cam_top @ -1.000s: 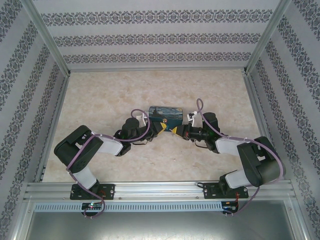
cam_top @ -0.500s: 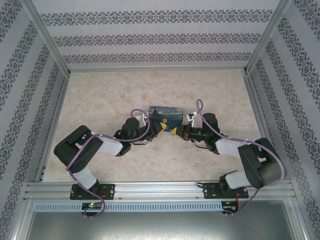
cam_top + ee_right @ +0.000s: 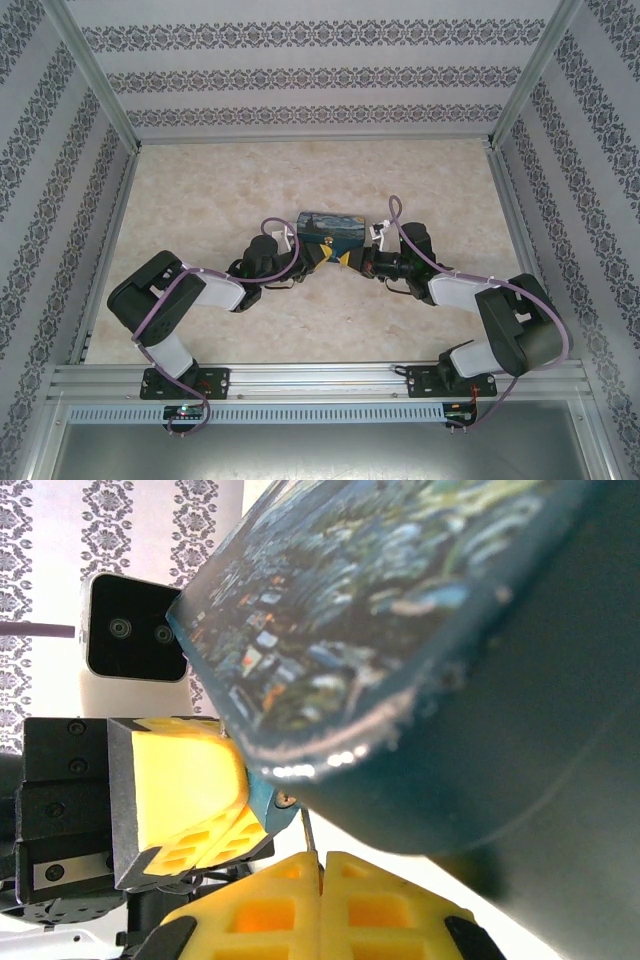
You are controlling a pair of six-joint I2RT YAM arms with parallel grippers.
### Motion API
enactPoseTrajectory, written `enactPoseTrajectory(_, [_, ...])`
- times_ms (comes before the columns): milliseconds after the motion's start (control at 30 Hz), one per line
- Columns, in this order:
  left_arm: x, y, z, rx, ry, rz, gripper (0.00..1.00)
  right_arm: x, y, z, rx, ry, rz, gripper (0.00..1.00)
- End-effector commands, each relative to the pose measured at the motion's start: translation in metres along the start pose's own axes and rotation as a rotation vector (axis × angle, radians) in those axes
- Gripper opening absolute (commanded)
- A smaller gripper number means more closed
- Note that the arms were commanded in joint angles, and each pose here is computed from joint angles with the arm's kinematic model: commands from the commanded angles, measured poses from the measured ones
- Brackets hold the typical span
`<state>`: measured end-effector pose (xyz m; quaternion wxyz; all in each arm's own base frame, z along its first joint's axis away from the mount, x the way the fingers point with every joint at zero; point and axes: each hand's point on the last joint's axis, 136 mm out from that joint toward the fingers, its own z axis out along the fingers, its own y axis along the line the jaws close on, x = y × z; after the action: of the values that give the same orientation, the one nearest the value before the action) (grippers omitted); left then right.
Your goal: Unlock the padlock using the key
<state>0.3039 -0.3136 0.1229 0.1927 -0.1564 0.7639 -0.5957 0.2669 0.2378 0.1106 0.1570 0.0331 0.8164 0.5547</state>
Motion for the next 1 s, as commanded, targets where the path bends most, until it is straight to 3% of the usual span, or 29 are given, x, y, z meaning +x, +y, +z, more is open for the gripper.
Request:
enactPoseTrajectory(0, [0.004,-0.011,-0.004,0.036,0.017,0.041,0.0,-0.009,0.011,0.001,-0.018,-0.019,-0.042,0.0])
enactPoseTrajectory(367, [0.004,-0.012,-0.005,0.037,0.014,0.041,0.0,-0.009,-0.008,-0.006,0.041,-0.032,-0.013,0.0])
enactPoseTrajectory(967, [0.004,-0.011,-0.005,0.035,0.016,0.04,0.0,-0.015,0.006,-0.004,0.02,-0.041,-0.022,0.0])
